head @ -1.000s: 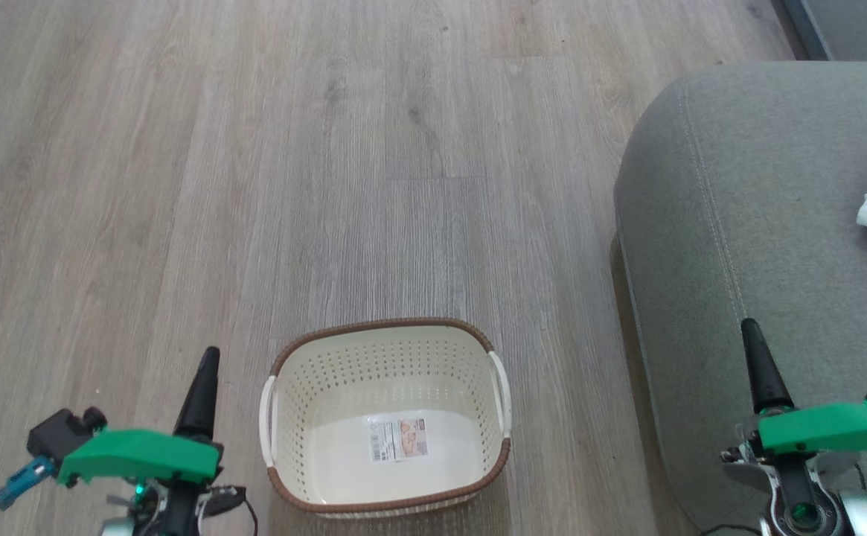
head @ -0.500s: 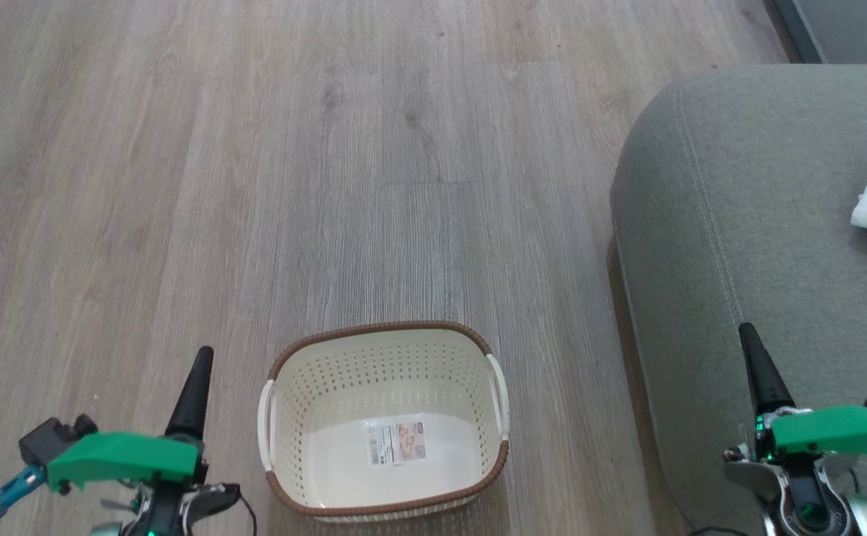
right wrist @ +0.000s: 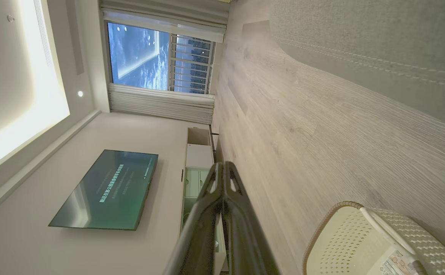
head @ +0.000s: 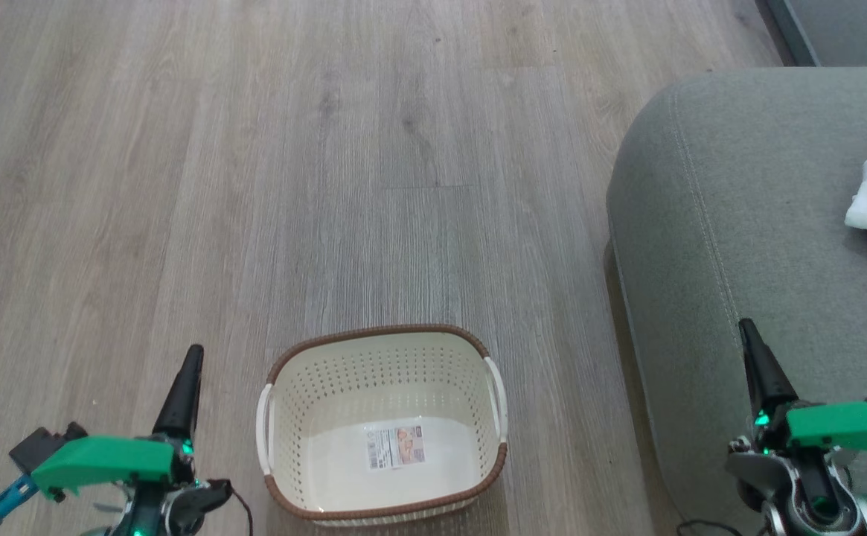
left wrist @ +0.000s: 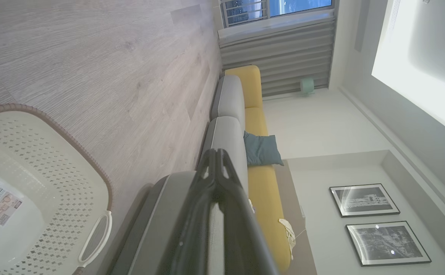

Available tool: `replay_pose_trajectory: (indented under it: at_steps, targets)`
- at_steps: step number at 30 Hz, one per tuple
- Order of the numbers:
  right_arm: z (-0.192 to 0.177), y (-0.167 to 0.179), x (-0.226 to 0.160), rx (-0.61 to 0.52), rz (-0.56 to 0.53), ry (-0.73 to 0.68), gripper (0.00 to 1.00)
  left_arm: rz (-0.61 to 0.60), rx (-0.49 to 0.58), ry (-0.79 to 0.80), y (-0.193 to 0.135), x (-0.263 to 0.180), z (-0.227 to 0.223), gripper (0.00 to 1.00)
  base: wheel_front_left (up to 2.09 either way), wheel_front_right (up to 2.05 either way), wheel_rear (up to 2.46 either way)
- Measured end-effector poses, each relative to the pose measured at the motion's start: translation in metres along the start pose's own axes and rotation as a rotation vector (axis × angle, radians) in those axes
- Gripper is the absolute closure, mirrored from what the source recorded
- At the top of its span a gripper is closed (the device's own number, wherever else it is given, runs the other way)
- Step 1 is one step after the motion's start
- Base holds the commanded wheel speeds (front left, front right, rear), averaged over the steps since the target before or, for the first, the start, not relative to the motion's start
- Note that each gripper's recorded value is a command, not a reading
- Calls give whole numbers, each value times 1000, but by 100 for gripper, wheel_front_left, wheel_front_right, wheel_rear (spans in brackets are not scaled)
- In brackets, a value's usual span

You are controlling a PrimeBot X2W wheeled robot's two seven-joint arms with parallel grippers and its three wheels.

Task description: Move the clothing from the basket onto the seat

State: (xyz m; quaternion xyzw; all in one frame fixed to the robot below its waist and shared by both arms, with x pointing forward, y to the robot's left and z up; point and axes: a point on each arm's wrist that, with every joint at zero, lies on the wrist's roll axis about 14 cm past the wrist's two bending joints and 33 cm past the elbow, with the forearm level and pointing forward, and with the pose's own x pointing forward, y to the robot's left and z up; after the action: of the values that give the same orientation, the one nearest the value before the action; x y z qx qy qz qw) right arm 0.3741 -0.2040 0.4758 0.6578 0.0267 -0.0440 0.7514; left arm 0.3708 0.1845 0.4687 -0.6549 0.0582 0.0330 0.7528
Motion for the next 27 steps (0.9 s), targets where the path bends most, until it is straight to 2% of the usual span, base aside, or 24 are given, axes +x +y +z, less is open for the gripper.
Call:
replay_pose_trajectory:
  at_steps: [12, 27]
  targets:
    - [4, 3, -1, 128, 13, -3, 100, -26, -132, -4, -4, 0, 5, 100, 0, 0, 0]
    - [5, 2, -1, 140, 11, -7, 100, -39, -138, -3, -9, 3, 6, 100, 0, 0, 0]
